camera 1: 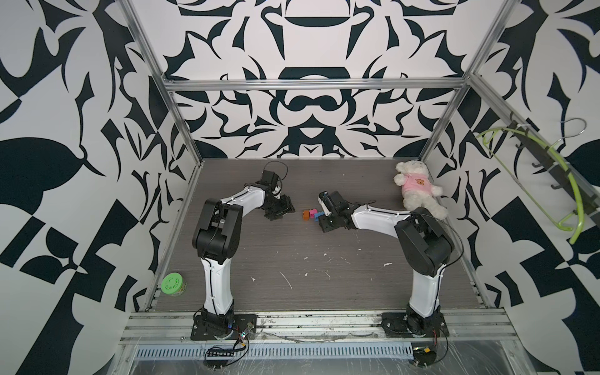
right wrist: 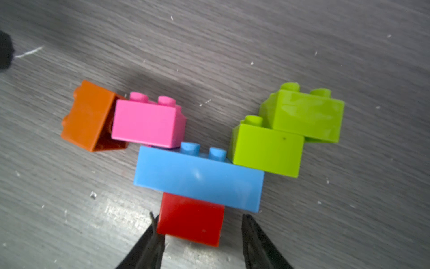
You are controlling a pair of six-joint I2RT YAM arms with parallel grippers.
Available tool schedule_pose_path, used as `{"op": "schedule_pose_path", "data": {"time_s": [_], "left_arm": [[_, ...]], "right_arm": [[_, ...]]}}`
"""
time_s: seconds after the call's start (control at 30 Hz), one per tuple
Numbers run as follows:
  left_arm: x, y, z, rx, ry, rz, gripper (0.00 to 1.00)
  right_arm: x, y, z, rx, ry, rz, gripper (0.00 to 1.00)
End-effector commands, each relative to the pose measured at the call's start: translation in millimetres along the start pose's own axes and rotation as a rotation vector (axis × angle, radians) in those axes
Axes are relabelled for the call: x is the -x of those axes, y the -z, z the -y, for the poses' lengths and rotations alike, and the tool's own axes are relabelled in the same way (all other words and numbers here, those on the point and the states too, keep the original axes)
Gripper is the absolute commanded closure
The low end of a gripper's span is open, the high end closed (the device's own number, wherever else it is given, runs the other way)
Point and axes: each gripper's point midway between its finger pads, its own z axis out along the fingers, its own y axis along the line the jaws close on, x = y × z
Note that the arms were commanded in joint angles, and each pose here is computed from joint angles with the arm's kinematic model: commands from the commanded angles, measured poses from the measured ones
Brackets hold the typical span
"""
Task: Assemble the letter v with lego
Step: Adjust the lego brick at the center of the board.
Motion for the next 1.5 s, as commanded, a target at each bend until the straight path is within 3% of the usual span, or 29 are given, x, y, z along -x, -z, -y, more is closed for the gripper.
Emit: {"op": "schedule_pose_path", "data": {"time_s": [0.0,0.73,1.17,1.33,1.47], "left_arm": [[0.6,8.7,2.8,-0.013,-0.008,0.013,0.35],[-1.7,5.1,-5.4,-0.026,0.011,0.001,0.35],[-12.7,15.3,8.4,-0.021,0.0,0.017,0.36],[-16.1,2.4,18.7,0.004,-0.012,-0.02,0.39],[-10.3,-8.3,17.0,0.025,0.001,-0.04,0.42]], "right_arm": [[27.3,10.0,-4.6,-0.013,-0.017,0.074,0.46],[22.8,6.9,-0.4,-0.074,-0.013,0.048,0.68],[-53.9,39.8,-3.5,-0.078,0.069,-0.036,0.69],[-59.4,50.7,0.2,-0.077,0.166,-0.027,0.62],[-53.6,55.6,8.0,-0.116,0.202,-0.021,0.38]]}}
